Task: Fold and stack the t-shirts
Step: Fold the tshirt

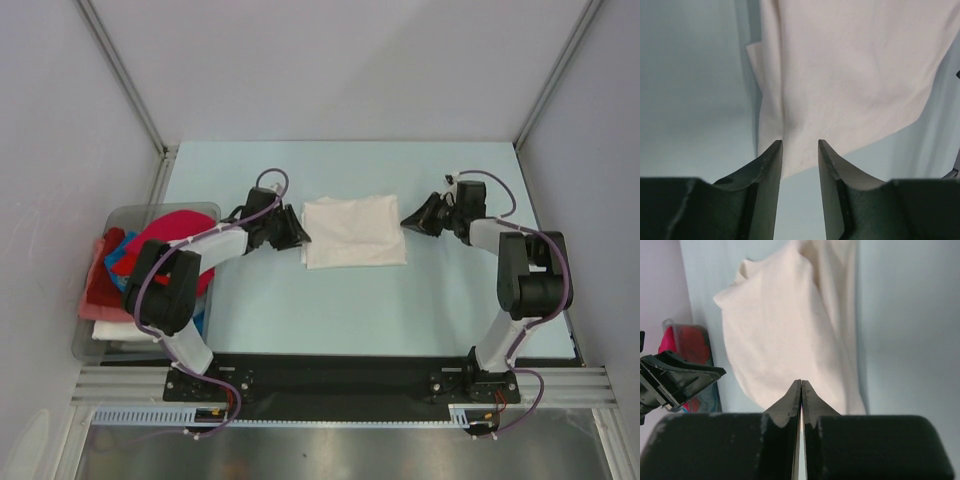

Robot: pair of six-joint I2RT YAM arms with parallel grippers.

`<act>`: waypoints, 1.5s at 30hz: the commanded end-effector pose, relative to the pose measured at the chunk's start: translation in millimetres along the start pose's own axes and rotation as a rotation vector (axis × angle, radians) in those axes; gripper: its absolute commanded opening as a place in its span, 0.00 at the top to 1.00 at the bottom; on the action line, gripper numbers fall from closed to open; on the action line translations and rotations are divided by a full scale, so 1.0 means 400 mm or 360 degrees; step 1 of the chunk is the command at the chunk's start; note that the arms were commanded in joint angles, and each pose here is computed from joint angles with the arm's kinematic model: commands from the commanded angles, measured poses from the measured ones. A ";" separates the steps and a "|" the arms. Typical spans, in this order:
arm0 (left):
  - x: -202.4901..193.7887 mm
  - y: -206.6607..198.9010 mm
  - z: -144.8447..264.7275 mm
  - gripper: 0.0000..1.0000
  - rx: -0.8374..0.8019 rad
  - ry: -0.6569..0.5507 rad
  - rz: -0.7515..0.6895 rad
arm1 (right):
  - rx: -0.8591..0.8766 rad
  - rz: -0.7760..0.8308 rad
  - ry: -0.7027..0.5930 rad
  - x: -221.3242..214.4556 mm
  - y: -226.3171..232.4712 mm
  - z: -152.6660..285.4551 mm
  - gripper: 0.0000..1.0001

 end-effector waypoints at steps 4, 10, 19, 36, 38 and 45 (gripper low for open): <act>0.162 -0.082 0.026 0.59 -0.0102 -0.0200 -0.0098 | 0.0261 0.0204 -0.0001 0.069 0.160 -0.059 0.95; 0.254 -0.081 -0.066 0.60 -0.0107 -0.0200 -0.0052 | 0.0295 0.0080 0.0096 0.119 0.133 -0.178 0.96; 0.307 0.074 -0.202 0.62 -0.0003 -0.0132 0.0138 | 0.0183 -0.0148 -0.0057 0.236 0.017 -0.229 0.98; 0.227 -0.022 0.070 0.27 0.0011 -0.0346 -0.0094 | -0.0079 0.0181 0.0099 0.122 0.042 -0.102 0.35; 0.202 -0.026 0.089 0.27 0.0017 -0.0338 -0.0112 | -0.0170 0.0219 0.0100 0.114 0.043 -0.115 0.36; 0.169 -0.056 0.206 0.28 0.0010 -0.0441 -0.0174 | -0.0440 0.0295 0.0084 0.076 0.025 -0.121 0.50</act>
Point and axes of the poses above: each gripper's point midway between its finger pads, its own z axis back along the fingers, its own y axis along the line the jaws close on, x = y × z, the point moved 9 cm from there along z, back along the fingers, and after that the axes turned 12 degrees about -z, right-handed, at the moved point
